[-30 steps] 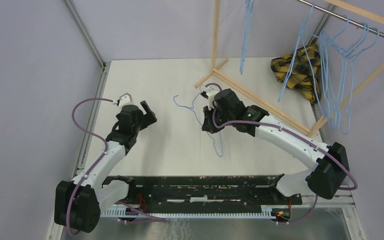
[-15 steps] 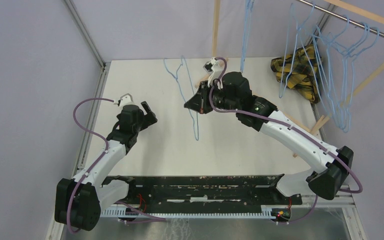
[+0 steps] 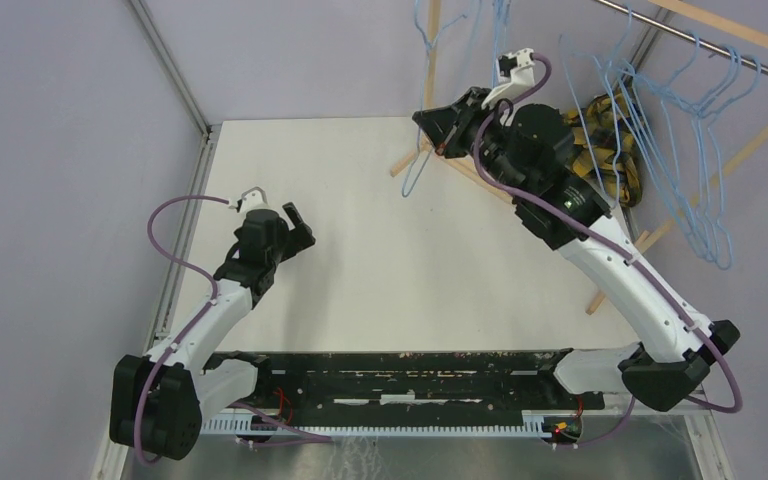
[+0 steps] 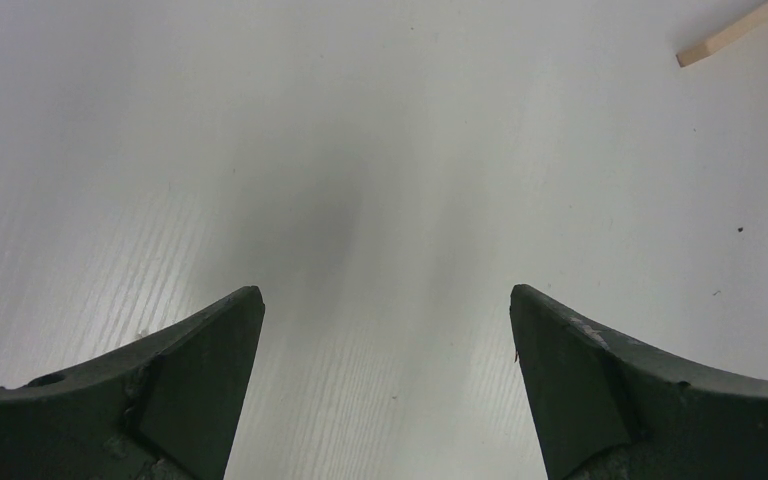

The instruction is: Organize the hangers

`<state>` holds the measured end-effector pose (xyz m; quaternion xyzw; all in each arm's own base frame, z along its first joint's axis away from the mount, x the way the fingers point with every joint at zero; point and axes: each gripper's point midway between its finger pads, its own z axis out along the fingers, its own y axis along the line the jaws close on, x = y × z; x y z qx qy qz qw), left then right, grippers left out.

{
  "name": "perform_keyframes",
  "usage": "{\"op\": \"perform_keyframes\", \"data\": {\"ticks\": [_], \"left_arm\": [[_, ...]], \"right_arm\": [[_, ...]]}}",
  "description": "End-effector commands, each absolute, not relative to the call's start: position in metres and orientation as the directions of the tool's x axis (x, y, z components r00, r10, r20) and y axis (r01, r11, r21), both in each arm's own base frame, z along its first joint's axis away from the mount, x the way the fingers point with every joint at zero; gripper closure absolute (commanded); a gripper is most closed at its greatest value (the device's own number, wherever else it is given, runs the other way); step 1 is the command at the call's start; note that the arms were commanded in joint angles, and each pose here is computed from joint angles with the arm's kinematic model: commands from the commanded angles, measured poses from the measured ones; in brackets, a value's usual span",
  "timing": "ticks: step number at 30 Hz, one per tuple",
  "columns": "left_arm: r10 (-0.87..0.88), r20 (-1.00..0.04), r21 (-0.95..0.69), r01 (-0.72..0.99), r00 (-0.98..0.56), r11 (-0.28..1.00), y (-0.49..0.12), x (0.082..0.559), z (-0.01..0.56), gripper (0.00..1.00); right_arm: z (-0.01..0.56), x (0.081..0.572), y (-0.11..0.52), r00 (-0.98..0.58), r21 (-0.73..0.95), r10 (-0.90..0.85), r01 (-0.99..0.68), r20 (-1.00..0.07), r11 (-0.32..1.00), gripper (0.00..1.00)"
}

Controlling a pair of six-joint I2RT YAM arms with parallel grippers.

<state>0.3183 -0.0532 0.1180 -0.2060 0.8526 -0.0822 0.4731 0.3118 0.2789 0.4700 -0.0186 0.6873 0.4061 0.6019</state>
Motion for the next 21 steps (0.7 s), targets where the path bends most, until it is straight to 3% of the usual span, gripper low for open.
{"op": "perform_keyframes", "data": {"ticks": [1,13,21], "left_arm": [[-0.481,-0.764,-0.404,-0.263,-0.429,0.876,-0.061,0.327,0.129,0.00],[-0.483,-0.762,-0.408,-0.260,-0.432,0.875,-0.063,0.327,0.126,0.00],[-0.483,-0.757,-0.408,-0.260,-0.440,0.876,-0.064,0.328,0.123,0.00]], "right_arm": [[0.499,0.348,0.264,-0.194,0.535,0.518,-0.520,-0.833,0.666,0.99],[0.519,0.436,0.247,-0.236,0.621,0.613,-0.560,-0.754,0.548,0.99],[0.523,0.469,0.236,-0.195,0.627,0.647,-0.556,-0.737,0.546,0.99]]}}
